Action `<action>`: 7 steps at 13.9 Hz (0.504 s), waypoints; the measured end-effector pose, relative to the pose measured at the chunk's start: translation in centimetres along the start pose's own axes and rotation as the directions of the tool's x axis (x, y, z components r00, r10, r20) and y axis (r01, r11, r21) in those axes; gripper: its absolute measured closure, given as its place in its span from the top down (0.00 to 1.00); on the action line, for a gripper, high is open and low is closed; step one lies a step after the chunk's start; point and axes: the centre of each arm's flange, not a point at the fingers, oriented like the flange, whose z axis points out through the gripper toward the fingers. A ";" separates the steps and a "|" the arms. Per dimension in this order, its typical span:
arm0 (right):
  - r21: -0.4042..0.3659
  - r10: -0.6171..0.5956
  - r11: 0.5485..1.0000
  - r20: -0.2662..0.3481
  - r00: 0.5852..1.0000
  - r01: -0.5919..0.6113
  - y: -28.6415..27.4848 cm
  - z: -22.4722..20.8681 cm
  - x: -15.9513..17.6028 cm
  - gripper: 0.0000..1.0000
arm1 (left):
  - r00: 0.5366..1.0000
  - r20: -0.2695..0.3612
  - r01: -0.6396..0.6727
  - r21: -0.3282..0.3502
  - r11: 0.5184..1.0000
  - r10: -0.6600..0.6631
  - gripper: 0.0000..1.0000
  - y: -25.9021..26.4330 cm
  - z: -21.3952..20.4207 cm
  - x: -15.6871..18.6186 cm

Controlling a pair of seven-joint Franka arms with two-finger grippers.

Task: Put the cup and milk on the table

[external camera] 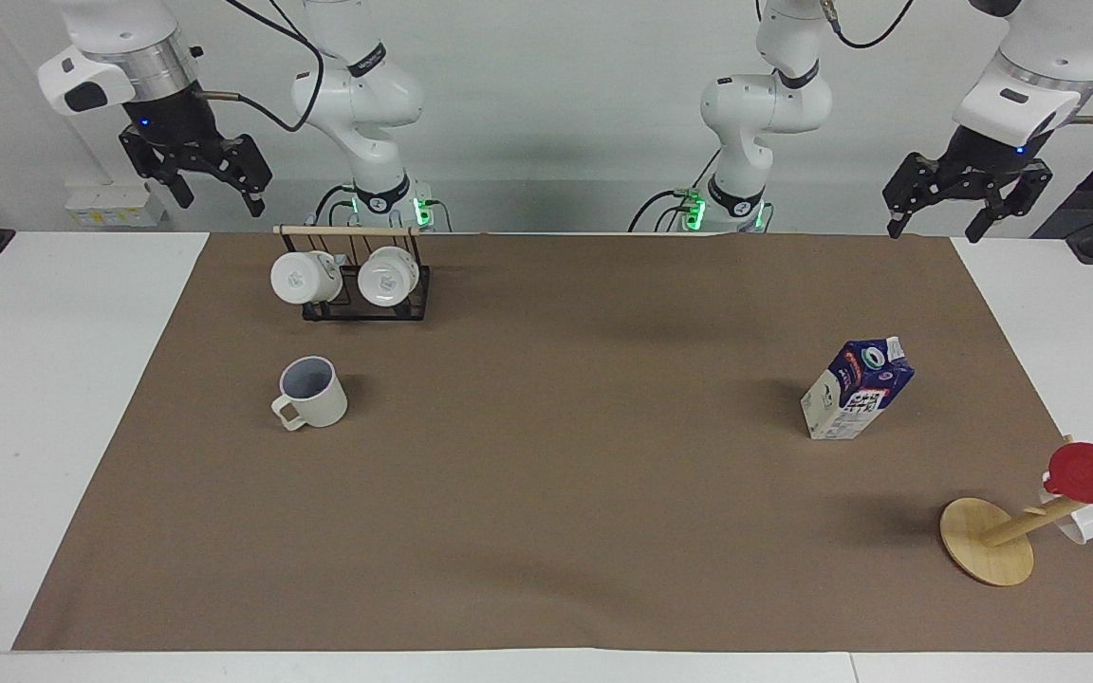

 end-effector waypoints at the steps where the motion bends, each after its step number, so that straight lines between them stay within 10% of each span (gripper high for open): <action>1: -0.001 -0.005 1.000 -0.003 1.000 0.005 0.0 -0.3 0.2 1.00 | 1.000 0.000 -0.001 0.000 1.000 0.001 1.00 0.0 0.0 0.0; 7: -0.002 -0.008 1.000 -0.010 1.000 0.008 -0.2 -0.5 0.8 1.00 | 1.000 0.000 -0.001 0.000 1.000 0.001 1.00 0.0 0.0 0.0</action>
